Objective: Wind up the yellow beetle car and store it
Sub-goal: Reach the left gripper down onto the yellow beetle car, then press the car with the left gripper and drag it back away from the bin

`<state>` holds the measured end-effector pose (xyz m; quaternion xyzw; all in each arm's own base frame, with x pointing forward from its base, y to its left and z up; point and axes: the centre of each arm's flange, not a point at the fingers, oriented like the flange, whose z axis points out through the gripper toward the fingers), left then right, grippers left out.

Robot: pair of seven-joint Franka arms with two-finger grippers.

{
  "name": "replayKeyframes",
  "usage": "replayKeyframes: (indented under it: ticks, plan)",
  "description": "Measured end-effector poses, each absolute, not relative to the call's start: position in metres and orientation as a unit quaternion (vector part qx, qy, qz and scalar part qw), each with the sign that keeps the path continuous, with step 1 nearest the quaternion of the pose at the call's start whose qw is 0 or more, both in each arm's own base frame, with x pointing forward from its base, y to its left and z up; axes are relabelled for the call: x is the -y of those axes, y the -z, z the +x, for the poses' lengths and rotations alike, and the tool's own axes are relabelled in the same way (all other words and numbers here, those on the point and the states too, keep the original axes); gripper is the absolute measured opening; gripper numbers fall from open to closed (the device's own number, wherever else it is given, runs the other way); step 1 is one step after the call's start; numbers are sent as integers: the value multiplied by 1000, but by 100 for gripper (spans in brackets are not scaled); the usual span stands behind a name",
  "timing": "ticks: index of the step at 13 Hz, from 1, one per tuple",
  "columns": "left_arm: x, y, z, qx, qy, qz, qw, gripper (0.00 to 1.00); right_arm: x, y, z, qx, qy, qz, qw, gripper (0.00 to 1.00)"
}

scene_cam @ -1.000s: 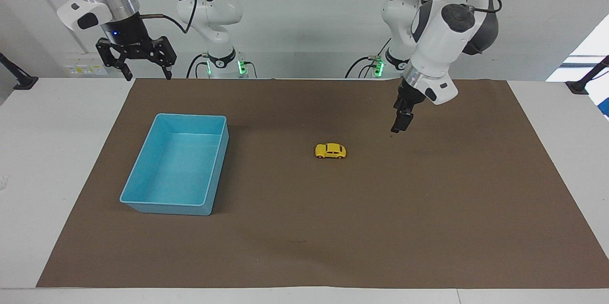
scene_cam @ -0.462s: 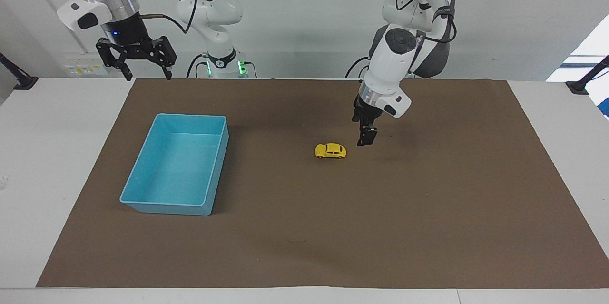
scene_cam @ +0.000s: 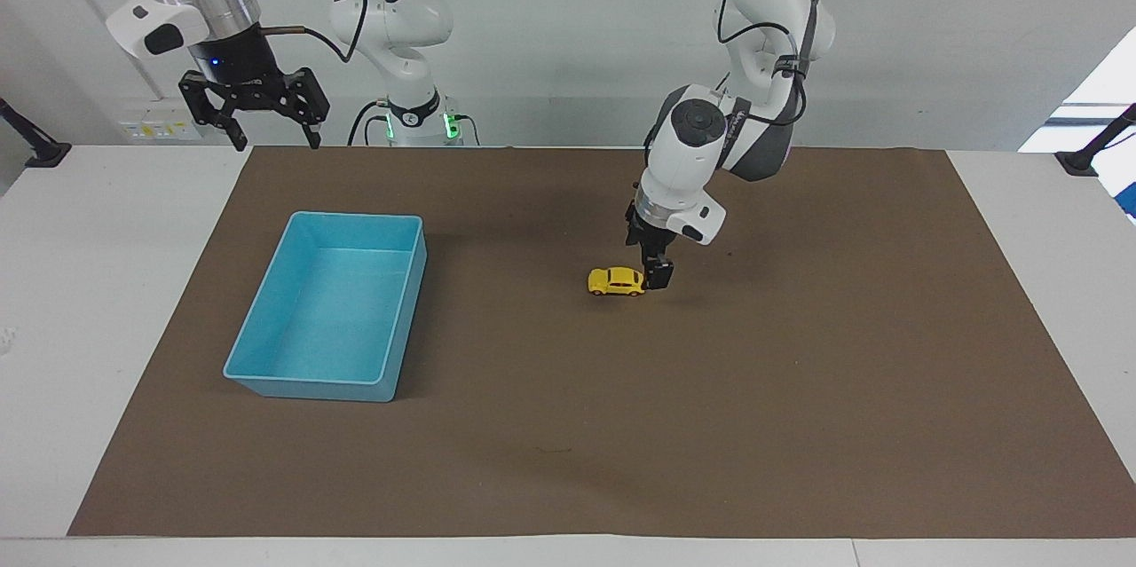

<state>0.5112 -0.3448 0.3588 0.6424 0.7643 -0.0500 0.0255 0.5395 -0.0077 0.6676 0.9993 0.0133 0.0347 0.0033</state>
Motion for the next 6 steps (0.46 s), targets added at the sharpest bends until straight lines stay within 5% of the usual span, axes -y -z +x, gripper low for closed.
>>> replayKeyframes:
  ticks: [6]
  plan:
    - [367,-322,514,-784,49,618,22,100,8,-668,539,-13,-35,999,3,100]
